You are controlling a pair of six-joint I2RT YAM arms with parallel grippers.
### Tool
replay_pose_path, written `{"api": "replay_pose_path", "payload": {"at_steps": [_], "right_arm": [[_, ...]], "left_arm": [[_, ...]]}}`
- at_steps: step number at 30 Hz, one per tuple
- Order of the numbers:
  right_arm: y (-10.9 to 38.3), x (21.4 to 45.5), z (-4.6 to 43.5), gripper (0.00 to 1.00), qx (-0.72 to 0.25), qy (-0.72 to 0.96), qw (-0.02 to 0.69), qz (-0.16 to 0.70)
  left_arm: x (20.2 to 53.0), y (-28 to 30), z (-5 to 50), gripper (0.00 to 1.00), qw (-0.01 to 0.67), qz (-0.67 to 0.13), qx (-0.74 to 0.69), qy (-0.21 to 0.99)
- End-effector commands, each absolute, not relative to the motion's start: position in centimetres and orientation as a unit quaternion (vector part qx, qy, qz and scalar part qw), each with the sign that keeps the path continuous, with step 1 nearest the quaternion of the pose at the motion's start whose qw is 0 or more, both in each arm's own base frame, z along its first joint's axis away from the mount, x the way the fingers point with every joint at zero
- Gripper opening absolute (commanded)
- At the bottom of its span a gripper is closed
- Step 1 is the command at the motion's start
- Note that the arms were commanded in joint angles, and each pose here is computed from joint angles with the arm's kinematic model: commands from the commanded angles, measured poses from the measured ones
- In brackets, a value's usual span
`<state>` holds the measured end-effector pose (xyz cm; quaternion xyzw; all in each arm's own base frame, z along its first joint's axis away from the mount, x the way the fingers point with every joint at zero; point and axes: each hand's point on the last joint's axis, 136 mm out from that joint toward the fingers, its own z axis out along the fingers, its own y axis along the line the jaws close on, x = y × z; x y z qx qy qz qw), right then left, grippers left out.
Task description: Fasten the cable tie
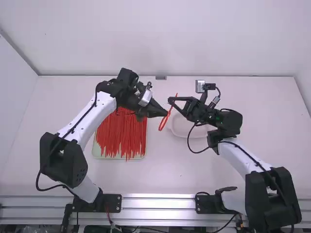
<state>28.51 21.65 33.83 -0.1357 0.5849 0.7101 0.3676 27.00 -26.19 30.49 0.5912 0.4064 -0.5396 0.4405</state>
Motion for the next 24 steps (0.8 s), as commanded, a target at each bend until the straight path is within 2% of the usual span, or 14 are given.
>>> {"api": "replay_pose_path", "payload": {"at_steps": [1,13,24], "right_arm": [[19.8,29.7,36.2,0.00,-0.115,0.563,0.414,0.706],[17.9,30.2,36.9,0.00,-0.107,0.555,0.438,0.699],[15.8,31.2,37.2,0.00,-0.085,0.553,0.459,0.690]], "left_arm": [[26.8,-26.0,29.1,0.02,0.453,-0.505,0.619,0.397],[25.4,-25.4,27.4,0.02,0.413,-0.501,0.626,0.432],[24.8,-25.3,25.9,0.02,0.416,-0.520,0.612,0.427]]}}
